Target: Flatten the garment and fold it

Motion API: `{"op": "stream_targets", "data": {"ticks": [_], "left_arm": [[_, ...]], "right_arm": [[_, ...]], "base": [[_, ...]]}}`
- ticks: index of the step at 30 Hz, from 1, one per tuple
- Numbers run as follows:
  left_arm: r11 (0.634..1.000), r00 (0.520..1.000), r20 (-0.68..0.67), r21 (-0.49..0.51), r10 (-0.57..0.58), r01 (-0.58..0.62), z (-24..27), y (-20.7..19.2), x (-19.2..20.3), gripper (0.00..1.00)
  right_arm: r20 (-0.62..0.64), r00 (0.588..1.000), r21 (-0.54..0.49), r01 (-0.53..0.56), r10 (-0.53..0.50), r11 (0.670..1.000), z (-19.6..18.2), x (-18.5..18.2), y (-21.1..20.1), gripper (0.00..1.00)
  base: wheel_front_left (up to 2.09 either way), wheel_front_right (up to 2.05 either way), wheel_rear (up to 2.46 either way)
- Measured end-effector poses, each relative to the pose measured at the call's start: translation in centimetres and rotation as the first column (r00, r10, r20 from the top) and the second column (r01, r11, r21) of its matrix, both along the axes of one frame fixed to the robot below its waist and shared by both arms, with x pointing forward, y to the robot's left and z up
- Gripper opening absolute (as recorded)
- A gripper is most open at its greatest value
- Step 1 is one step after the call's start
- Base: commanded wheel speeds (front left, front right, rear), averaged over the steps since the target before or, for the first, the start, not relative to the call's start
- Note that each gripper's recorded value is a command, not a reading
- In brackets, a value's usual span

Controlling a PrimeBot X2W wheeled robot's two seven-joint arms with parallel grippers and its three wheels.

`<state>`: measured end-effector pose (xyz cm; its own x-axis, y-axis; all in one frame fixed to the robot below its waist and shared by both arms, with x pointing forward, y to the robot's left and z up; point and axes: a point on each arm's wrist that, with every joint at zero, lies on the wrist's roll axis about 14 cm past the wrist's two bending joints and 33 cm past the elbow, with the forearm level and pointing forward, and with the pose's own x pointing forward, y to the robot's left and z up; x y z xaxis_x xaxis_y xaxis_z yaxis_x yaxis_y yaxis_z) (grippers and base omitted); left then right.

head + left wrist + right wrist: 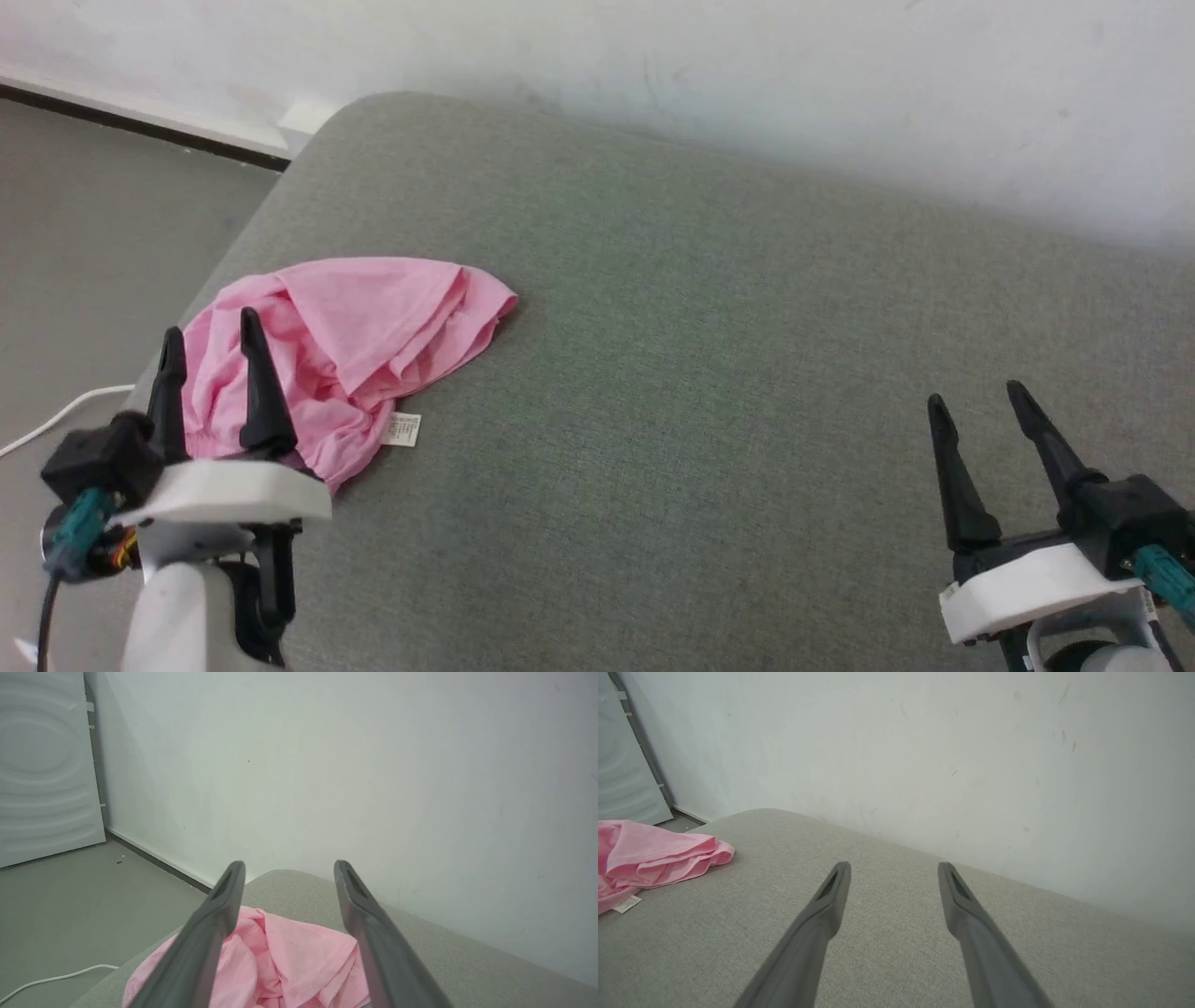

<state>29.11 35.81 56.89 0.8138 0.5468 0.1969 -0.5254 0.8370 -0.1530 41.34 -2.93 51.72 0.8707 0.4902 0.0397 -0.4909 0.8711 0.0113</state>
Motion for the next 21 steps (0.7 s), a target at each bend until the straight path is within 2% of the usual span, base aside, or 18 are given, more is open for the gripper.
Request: {"op": "stream_targets", "data": {"ticks": [5, 10, 15, 21], "left_arm": [[0.999, 0.993, -0.115, -0.029, -0.027, 0.023, -1.9, 1.4, 2.9, 1.0], [0.993, 0.956, -0.284, -0.112, -0.066, 0.035, -5.3, 2.7, 5.9, 1.0], [0.974, 0.88, -0.464, -0.226, -0.103, -0.005, -10.0, 3.9, 7.6, 1.0], [0.928, 0.777, -0.607, -0.363, -0.168, -0.083, -15.6, 4.3, 8.1, 1.0]], "right_arm": [[-0.013, 1.0, -0.007, 0.024, -0.024, 1.0, -0.6, 0.8, -1.0, 1.0], [-0.027, 0.998, -0.012, 0.048, -0.048, 0.999, -1.5, 1.8, -2.2, 1.0], [-0.046, 0.996, -0.012, 0.071, -0.071, 0.997, -2.6, 3.0, -3.4, 1.0], [-0.09, 0.991, -0.011, 0.1, -0.101, 0.995, -4.6, 3.8, -4.7, 1.0]], "base": [[0.0, 0.0, 0.0], [0.0, 0.0, 0.0], [0.0, 0.0, 0.0], [0.0, 0.0, 0.0]]}}
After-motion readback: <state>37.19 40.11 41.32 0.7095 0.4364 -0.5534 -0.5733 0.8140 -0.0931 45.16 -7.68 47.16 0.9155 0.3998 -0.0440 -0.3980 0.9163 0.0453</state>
